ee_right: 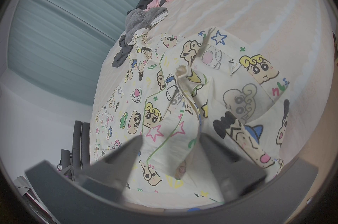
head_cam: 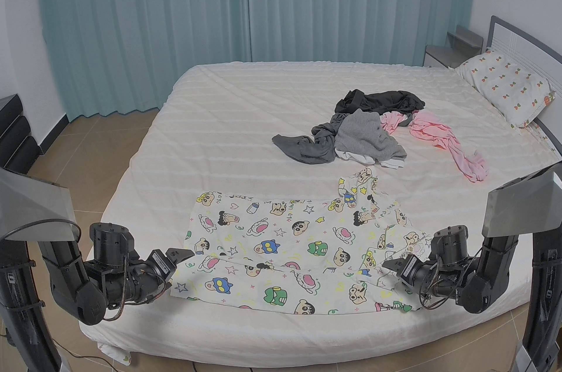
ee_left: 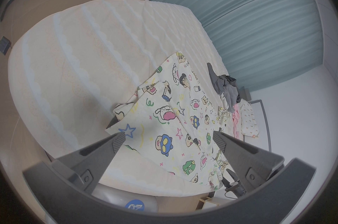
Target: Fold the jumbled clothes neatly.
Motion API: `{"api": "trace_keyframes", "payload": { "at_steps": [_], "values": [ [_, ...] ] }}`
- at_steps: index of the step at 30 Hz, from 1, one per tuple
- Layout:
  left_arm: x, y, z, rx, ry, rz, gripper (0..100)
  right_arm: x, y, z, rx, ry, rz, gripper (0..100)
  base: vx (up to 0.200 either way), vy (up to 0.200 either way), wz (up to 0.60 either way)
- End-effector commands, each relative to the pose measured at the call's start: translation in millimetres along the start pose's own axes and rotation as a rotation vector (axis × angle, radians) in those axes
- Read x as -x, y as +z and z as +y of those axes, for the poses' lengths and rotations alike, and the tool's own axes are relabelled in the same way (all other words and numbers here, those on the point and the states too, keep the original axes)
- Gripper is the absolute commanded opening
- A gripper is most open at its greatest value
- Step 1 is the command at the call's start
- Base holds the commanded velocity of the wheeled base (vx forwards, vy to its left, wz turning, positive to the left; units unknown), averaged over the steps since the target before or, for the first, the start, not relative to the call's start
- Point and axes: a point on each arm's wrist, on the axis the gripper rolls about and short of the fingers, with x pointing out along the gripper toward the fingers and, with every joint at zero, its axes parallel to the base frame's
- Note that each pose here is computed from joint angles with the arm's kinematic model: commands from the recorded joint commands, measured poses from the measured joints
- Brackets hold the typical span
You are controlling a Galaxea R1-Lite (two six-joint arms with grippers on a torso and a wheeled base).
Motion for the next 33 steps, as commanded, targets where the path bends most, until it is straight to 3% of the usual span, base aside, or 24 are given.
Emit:
{"api": "trace_keyframes", "payload": {
  "at_steps": [1, 8, 12, 19, 33],
  "values": [
    [0, 0, 1, 0.001, 0.003, 0.003, 100, -1, -1, -1, -0.001, -0.003, 0.003, 0, 0.000, 0.000, 0.00],
    [0, 0, 1, 0.001, 0.004, 0.001, 100, 16, 3, 7, 0.002, 0.026, -0.016, 0, 0.000, 0.000, 0.00],
    [0, 0, 1, 0.001, 0.003, 0.000, 100, 40, 3, 23, 0.024, 0.076, -0.048, 0, 0.000, 0.000, 0.00],
    [0, 0, 1, 0.001, 0.003, 0.000, 100, 53, -6, 41, 0.068, 0.088, -0.112, 0, 0.000, 0.000, 0.00],
    [0, 0, 1, 0.001, 0.003, 0.000, 100, 85, 5, 78, 0.096, 0.083, -0.123, 0, 0.000, 0.000, 0.00]
  ]
}}
